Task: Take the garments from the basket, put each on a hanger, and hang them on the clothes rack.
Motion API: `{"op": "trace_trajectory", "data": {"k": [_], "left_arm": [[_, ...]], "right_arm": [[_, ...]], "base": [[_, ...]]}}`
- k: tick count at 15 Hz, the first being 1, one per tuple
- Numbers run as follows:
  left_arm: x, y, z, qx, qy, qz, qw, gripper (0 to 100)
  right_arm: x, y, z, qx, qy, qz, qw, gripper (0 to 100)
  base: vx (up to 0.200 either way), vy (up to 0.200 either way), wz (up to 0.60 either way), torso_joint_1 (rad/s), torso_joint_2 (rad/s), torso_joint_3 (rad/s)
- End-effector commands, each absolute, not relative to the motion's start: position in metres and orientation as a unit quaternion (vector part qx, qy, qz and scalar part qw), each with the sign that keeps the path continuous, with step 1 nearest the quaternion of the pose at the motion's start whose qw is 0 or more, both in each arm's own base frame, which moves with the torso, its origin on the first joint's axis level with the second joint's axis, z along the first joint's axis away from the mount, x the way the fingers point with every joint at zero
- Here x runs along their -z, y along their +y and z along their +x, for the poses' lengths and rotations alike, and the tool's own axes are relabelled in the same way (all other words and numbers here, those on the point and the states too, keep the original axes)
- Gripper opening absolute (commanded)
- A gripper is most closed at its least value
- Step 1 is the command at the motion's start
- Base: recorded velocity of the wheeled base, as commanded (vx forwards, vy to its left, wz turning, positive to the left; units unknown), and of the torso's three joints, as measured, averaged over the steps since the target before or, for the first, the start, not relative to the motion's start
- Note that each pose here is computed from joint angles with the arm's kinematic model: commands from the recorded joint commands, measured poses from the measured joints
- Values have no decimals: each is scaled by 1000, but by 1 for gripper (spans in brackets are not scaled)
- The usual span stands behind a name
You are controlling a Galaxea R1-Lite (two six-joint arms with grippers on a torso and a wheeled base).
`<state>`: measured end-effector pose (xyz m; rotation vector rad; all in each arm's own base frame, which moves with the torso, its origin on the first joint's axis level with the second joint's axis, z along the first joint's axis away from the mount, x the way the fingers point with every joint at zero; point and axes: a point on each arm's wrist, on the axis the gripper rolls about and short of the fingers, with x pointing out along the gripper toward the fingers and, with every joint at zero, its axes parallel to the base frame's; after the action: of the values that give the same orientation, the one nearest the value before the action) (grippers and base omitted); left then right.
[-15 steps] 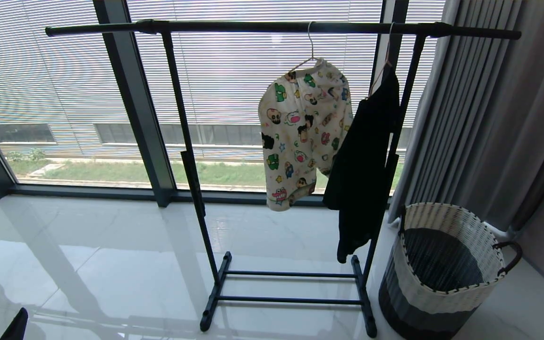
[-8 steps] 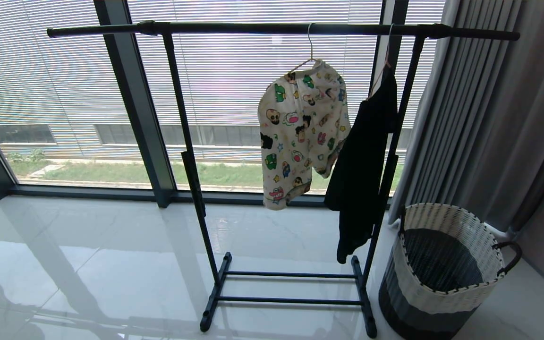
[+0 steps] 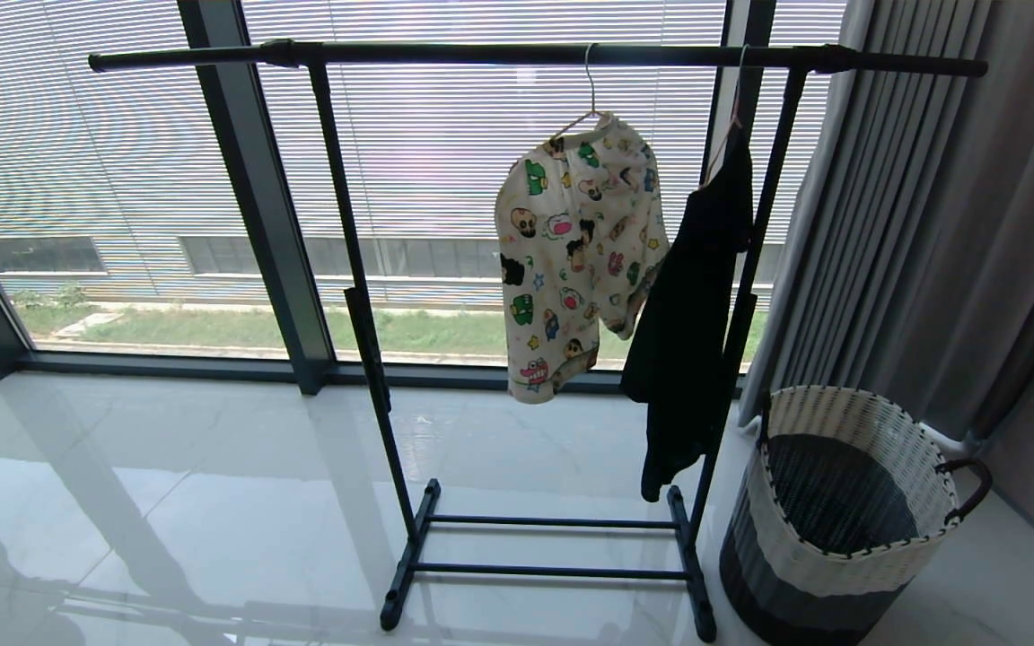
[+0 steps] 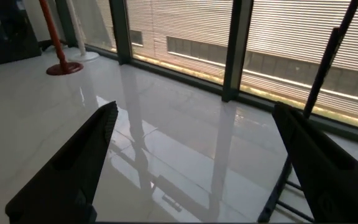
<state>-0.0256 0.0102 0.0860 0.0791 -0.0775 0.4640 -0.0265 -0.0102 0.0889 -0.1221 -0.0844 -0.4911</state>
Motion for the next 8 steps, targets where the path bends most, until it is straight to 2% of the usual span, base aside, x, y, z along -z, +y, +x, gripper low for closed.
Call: {"op": "trace_trajectory", "data": {"k": [1,3,8], "left_arm": [[-80,6,-24,-123,-18,15,992,100],[-76,2,-23,-31,-2,-8,999,100],[-75,2,-23,-32,3,-9,999,100]], "right_arm": [[-84,-7,-24,157,-32,-45,986,100],[-80,-3,-23,74,-23,-14,997,100],[-77,-1,-23,17,-6,-6,1000,100]], "base": [[0,0,0,0,0,0],[0,0,0,0,0,0],[0,0,0,0,0,0]]}}
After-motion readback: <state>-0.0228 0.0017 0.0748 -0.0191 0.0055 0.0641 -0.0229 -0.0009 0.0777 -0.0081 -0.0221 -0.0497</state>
